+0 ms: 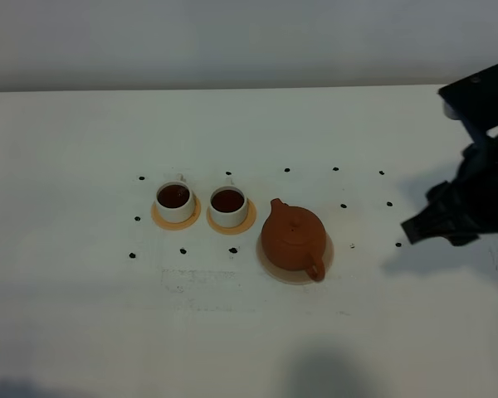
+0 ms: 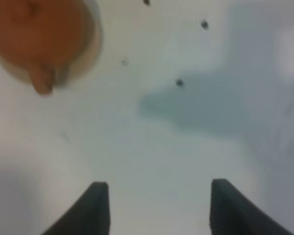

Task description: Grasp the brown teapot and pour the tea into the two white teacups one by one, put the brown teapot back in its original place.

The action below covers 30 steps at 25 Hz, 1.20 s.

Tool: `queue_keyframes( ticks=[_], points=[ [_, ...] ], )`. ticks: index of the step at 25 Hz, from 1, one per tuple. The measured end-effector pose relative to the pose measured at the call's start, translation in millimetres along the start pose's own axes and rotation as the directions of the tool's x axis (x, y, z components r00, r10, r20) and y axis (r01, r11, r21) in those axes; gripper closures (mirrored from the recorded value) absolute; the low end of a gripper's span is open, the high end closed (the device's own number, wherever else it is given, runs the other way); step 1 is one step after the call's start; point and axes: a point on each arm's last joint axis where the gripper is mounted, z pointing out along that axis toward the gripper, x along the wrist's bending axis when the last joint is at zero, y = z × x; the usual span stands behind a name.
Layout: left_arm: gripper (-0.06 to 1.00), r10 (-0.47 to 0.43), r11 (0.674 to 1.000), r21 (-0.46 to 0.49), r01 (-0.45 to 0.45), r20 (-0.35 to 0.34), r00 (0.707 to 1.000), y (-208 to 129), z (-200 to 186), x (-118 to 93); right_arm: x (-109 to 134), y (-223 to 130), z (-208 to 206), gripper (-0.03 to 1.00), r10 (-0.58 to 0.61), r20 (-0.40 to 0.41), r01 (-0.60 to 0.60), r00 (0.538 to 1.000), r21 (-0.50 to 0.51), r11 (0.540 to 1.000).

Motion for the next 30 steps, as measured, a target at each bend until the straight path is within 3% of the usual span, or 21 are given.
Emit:
queue_keyframes(
  ticks=[8,13,20,25,30],
  points=[
    [0.36,0.000,1.000,0.000,0.000,0.000,1.000,0.0,0.0,0.0,-12.2,-35.8,-48.9,0.52,0.060,0.049,-0.057,0.997,-0.064,0.996],
    [0.36,0.000,1.000,0.000,0.000,0.000,1.000,0.0,0.0,0.0,-15.9,-84.2,-46.7,0.52,0.051,0.083,-0.045,0.995,-0.074,0.996],
    [0.36,0.000,1.000,0.000,0.000,0.000,1.000,0.0,0.0,0.0,-16.0,-151.6,-42.0,0.52,0.068,0.071,-0.057,0.995,-0.147,0.987],
    [0.36,0.000,1.000,0.000,0.000,0.000,1.000,0.0,0.0,0.0,-12.8,-183.5,-45.6,0.52,0.099,0.014,-0.094,0.995,-0.202,0.975],
    [0.36,0.000,1.000,0.000,0.000,0.000,1.000,0.0,0.0,0.0,-8.0,-192.3,-49.8,0.52,0.110,-0.055,-0.120,0.992,-0.233,0.965]
  ],
)
